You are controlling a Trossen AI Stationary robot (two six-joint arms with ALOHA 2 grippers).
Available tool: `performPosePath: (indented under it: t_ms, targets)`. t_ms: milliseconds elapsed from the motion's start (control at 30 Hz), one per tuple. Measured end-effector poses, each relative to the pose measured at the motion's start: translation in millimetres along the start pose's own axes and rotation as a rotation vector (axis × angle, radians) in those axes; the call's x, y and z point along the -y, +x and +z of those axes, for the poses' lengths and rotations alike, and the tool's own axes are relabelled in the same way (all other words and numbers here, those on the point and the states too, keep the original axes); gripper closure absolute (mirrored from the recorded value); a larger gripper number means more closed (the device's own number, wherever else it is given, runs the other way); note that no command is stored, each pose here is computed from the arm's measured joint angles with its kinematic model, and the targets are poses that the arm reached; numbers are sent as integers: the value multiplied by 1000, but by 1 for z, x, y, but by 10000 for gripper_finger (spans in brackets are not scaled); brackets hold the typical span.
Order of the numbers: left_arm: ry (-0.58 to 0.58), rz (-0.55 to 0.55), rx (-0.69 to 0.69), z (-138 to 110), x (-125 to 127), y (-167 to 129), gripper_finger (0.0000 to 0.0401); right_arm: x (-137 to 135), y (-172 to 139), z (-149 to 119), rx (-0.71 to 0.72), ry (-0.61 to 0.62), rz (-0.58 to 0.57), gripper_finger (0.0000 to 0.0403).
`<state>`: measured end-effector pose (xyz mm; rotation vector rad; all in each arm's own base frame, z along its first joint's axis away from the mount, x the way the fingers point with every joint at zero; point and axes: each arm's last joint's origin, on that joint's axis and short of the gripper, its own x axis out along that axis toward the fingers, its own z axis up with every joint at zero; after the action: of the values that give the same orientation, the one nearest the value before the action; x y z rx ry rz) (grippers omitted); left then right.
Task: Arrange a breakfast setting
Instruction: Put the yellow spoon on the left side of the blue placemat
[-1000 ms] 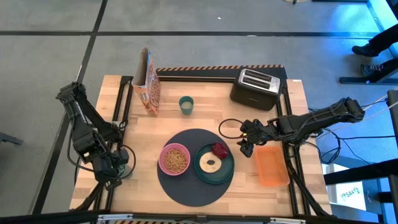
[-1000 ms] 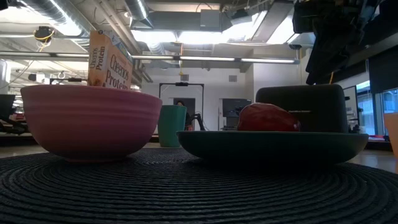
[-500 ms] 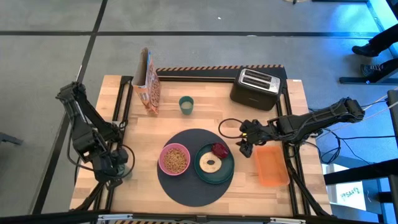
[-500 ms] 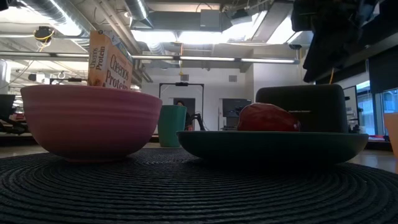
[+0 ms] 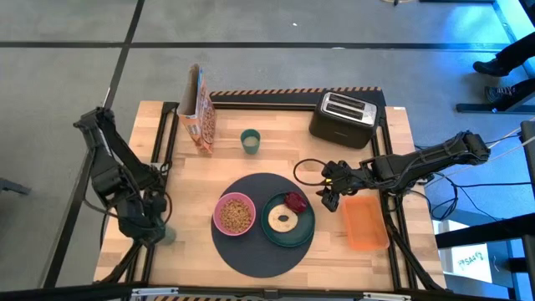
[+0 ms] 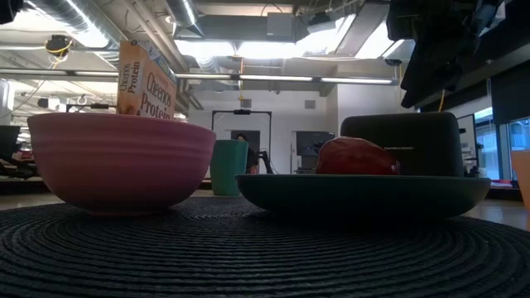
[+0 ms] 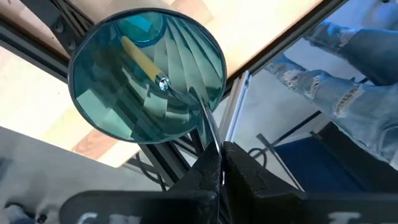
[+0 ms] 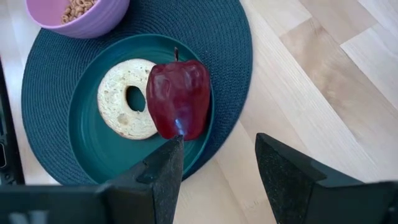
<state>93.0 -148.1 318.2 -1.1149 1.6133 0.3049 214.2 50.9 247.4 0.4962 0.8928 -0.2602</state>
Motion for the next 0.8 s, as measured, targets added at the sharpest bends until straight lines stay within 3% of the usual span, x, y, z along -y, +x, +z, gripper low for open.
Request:
performPosePath:
  t_ms: [500, 800]
  targets:
    - [-22, -153, 51, 3, -19, -29, 401, -5, 0, 6, 68, -17, 47, 214]
    - [-19, -182, 39, 6, -43, -49, 401, -7, -1, 8, 85, -25, 62, 214]
